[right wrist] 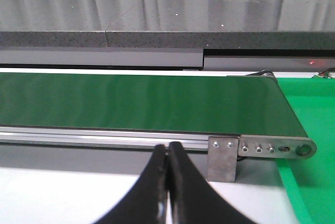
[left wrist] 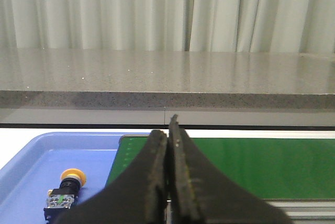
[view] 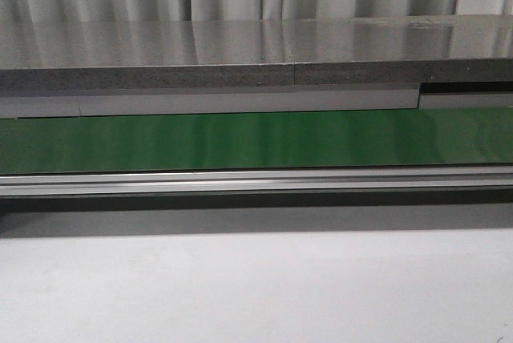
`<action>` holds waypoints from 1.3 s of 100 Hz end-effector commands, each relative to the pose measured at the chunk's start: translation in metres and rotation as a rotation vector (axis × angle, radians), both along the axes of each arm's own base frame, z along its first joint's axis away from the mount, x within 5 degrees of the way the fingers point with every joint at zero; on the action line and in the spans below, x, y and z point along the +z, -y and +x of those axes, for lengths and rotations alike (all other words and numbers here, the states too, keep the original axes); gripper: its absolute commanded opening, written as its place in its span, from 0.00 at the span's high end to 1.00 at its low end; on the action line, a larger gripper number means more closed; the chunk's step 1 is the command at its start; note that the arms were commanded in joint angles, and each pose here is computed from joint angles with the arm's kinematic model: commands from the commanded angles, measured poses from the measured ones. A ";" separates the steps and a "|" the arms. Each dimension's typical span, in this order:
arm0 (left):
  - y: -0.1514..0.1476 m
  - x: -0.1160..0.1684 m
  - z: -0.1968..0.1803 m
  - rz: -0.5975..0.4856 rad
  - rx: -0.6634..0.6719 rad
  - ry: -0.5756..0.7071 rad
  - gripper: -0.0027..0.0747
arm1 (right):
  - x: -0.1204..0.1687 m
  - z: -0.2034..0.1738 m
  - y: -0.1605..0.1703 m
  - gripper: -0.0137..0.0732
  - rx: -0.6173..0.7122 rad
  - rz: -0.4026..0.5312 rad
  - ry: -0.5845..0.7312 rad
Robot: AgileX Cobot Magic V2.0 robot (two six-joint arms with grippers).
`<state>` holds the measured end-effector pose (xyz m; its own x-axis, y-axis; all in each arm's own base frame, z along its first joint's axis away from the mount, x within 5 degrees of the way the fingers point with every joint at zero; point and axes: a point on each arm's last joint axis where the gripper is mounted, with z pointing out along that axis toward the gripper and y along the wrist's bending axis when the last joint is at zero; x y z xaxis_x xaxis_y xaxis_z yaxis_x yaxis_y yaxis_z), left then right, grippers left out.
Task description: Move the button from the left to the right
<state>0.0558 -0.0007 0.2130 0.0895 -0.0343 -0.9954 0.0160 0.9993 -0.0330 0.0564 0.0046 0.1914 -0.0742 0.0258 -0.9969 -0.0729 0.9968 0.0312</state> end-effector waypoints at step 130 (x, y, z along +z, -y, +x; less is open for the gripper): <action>-0.002 0.134 0.028 -0.027 0.037 -0.484 0.99 | 0.014 -0.002 0.001 0.92 -0.005 -0.002 0.118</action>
